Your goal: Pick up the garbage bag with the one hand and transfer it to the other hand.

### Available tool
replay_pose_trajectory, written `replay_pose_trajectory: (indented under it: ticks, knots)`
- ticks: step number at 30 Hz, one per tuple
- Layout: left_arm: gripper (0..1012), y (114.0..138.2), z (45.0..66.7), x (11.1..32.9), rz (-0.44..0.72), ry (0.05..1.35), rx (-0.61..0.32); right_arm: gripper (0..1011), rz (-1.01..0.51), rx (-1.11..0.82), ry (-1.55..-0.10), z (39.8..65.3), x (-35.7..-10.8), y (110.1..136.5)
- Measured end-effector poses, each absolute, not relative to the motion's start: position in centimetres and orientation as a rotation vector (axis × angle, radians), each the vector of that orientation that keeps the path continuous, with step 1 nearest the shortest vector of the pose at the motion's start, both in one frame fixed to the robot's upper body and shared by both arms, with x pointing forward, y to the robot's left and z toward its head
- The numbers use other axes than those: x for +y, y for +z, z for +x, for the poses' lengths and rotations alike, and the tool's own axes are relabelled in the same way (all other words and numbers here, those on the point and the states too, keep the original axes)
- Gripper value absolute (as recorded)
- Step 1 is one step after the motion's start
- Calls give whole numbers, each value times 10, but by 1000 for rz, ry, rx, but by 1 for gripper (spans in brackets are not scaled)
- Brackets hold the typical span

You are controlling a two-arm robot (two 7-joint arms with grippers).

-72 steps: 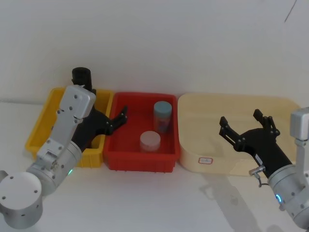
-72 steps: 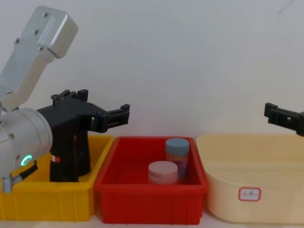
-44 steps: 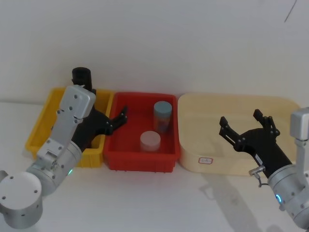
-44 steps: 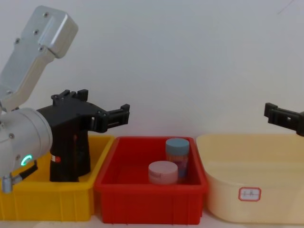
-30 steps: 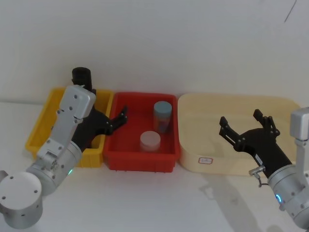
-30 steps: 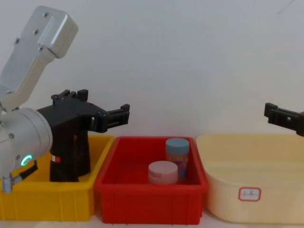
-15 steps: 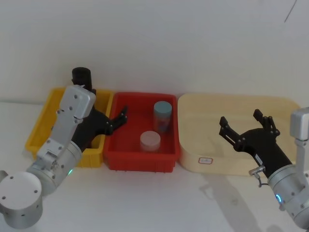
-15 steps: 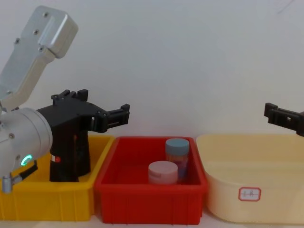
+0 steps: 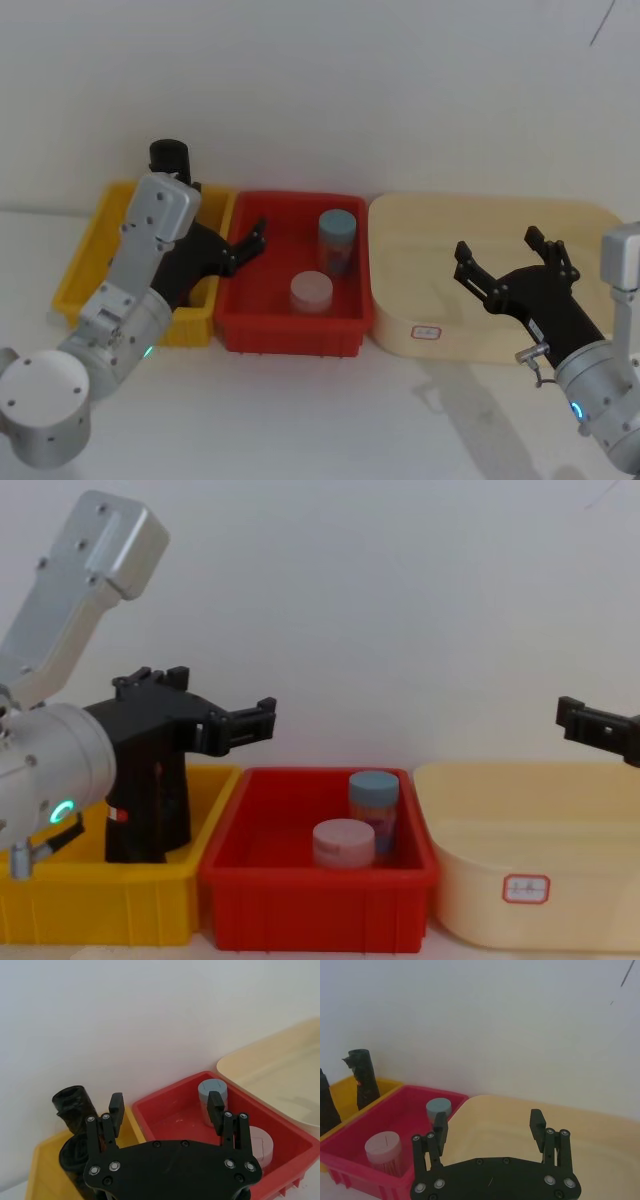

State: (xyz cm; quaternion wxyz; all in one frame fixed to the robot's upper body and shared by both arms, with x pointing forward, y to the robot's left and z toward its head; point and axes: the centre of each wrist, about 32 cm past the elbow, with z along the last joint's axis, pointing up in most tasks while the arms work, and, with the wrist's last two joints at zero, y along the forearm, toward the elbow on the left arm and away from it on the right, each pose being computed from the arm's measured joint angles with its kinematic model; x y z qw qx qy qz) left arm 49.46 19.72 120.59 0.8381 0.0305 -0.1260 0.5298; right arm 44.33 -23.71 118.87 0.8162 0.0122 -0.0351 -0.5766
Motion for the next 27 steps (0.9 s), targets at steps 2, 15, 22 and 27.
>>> replay_pose_trajectory:
  ticks: [2,15,22,27]
  knots:
    - [1002,1208,498,195,73,1112,-264,1000,26,-75,-1229,443,-237,1189]
    - [1002,1242,519,186,137,1033,-212,1001,26,-75,-1230,443,-237,1189]
    - [1001,1262,529,196,142,989,-181,1001,26,-75,-1229,443,-237,1189]
    - [1001,1271,535,211,146,972,-154,1001,26,-75,-1229,443,-237,1189]
